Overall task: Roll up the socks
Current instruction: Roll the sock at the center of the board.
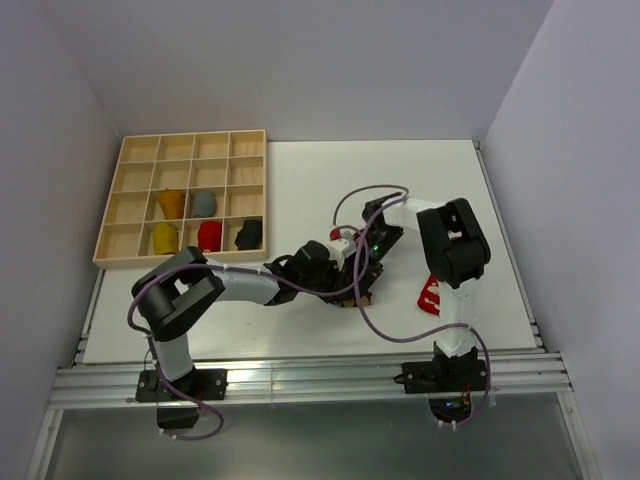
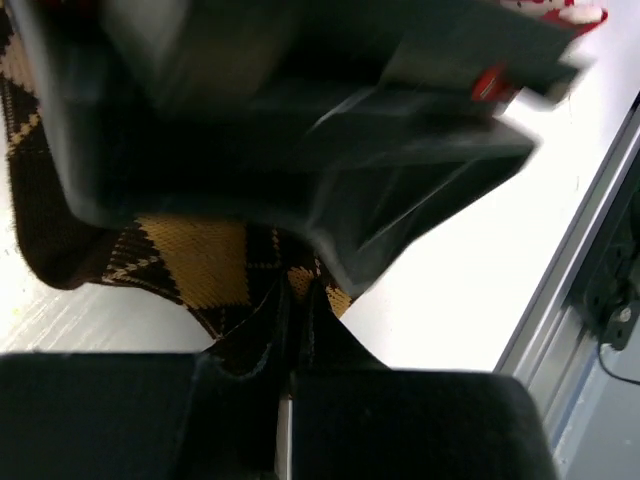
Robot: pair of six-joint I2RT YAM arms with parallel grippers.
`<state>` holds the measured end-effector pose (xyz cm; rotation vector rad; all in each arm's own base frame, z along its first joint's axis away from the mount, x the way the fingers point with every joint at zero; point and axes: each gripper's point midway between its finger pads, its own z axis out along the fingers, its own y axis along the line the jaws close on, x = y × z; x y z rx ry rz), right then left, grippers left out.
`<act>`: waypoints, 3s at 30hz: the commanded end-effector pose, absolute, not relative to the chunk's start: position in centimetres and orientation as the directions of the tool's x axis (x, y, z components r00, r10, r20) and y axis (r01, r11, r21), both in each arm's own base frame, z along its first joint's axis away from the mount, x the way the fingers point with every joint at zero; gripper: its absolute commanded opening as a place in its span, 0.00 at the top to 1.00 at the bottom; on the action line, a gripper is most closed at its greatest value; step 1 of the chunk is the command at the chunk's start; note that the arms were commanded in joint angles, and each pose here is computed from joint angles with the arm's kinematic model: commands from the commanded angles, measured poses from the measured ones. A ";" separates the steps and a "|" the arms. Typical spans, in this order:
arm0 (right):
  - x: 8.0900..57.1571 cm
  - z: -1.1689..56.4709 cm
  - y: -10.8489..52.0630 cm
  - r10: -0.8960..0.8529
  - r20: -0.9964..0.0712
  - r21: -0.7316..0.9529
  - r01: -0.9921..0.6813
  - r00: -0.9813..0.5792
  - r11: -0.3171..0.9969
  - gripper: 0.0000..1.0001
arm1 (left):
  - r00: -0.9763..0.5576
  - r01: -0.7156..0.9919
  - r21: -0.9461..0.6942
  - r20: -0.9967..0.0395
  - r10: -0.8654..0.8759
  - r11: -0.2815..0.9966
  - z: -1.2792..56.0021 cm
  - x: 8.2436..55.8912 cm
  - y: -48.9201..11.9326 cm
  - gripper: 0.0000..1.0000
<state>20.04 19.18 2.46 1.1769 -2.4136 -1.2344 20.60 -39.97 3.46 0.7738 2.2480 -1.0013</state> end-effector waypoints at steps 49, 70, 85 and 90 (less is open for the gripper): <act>20.3 3.4 21.1 -0.751 -0.574 -0.482 -0.876 0.325 -0.011 0.47 | -0.956 0.198 -0.645 0.040 0.291 0.738 0.3 20.2 -36.9 1.00; 15.9 2.7 20.5 -0.794 -0.608 0.076 -0.995 0.005 -0.064 0.96 | -0.961 0.266 -0.731 -0.248 0.118 0.628 6.3 22.8 -36.9 0.55; 16.1 4.1 19.1 -0.820 -0.417 0.671 -0.742 -0.392 0.013 0.95 | -0.724 0.437 -0.587 -0.679 -0.121 0.682 10.4 25.6 -32.7 0.54; 17.1 3.8 19.1 -0.812 -0.333 0.760 -0.646 -0.480 0.070 0.95 | -0.576 0.618 -0.411 -0.817 0.031 0.671 10.7 23.1 -34.6 0.53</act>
